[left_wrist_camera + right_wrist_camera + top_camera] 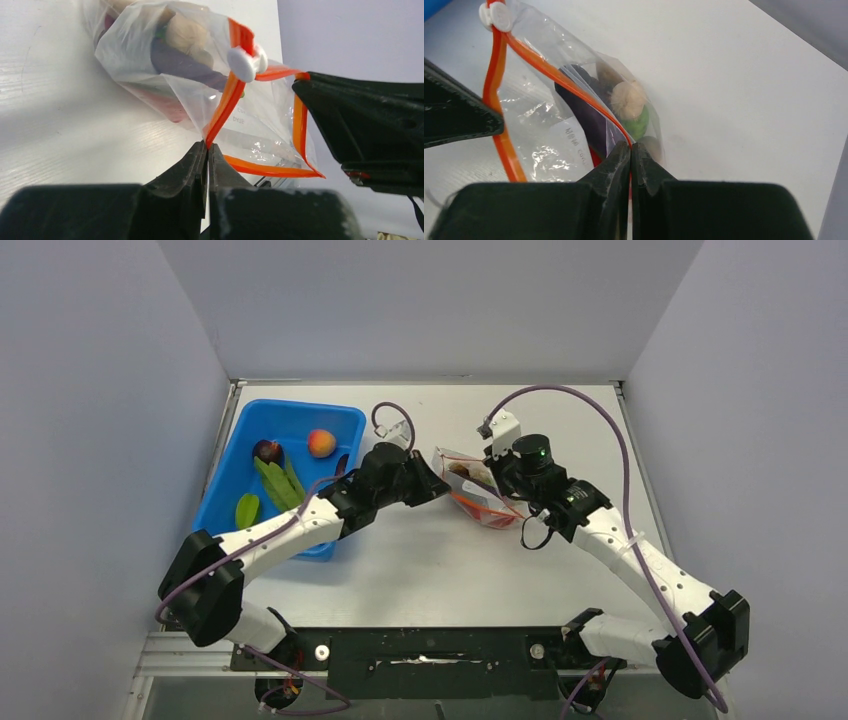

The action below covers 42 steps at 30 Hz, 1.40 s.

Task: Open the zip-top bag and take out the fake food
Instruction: Open the zipper of the food storage bag at the center of the board.

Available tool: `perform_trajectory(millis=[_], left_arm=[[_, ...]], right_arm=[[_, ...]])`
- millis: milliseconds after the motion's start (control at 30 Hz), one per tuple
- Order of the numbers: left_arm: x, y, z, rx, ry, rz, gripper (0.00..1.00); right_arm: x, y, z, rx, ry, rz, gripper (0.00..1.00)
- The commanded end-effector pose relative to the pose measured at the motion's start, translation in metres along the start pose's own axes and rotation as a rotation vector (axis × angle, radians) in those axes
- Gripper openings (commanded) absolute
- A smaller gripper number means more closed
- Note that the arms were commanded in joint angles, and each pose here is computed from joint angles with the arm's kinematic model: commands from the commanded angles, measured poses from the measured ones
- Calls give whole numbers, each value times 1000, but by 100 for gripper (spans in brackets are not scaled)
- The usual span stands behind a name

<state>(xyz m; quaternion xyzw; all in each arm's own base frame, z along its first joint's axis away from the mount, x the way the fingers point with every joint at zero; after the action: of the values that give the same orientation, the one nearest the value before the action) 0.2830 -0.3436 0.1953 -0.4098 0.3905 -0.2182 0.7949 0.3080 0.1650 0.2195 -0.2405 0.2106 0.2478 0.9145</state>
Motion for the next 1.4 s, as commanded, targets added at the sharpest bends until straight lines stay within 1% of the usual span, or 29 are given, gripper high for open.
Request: perform_trajectory(millis=[0, 100, 200, 267, 400, 433, 467, 567, 700, 800, 900, 1000, 1100, 1133, 1200, 1300, 1367], left_arm=[[-23, -39, 18, -9, -59, -168, 8], [-30, -59, 19, -46, -51, -284, 20], [-36, -77, 17, -98, -34, -390, 35], [-33, -77, 14, -124, -17, -385, 43], [-29, -81, 10, -135, -15, -363, 52], [-29, -85, 10, -131, -17, -364, 59], [-28, -89, 7, -124, -18, -364, 61], [-22, -85, 7, -143, -32, -309, 62], [-15, -59, 4, -188, -46, -208, 62], [-15, -51, 5, -197, -64, -187, 62], [-12, -51, 5, -196, -65, -184, 62], [-8, -57, 6, -208, -62, -223, 62], [-2, -61, 1, -217, -34, -238, 61], [1, -59, -1, -218, -23, -234, 59], [7, -54, -7, -215, 4, -222, 51], [11, -43, -13, -222, 27, -200, 26], [8, -42, -10, -223, 11, -204, 13]], right_arm=[[-15, -24, 32, 79, -96, -115, 0], [-14, -13, 44, 115, -125, -37, 0], [-13, -12, 49, 192, -110, -45, 0], [-14, -15, 51, 230, -81, -84, 0], [-15, -13, 57, 245, -70, -107, 0], [-14, -12, 58, 246, -69, -106, 0], [-14, -11, 58, 250, -68, -107, 0], [-12, -9, 60, 267, -68, -105, 0], [-13, -8, 65, 282, -85, -96, 0], [-13, -5, 69, 286, -93, -82, 0], [-13, -3, 73, 284, -99, -65, 0], [-13, 1, 74, 276, -97, -37, 0], [-13, 4, 73, 276, -99, -19, 0], [-13, 5, 74, 278, -102, -13, 1], [-15, 6, 74, 282, -109, -8, 1], [-16, 8, 72, 264, -103, -1, 3], [-17, 8, 67, 235, -80, 2, 11]])
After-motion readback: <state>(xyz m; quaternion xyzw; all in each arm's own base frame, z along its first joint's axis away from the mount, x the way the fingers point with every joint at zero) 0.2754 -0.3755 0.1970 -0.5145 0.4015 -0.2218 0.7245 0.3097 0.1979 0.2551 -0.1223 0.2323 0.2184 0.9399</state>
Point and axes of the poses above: each gripper's point midway between its finger pads, its own x axis out along the fingers, its own y axis along the line the jaws close on, z = x × y, the point moved 1 cm from there along -x, back along the fingers, and after that the axes turned 9 degrees about -x, right-handed, at the moved point
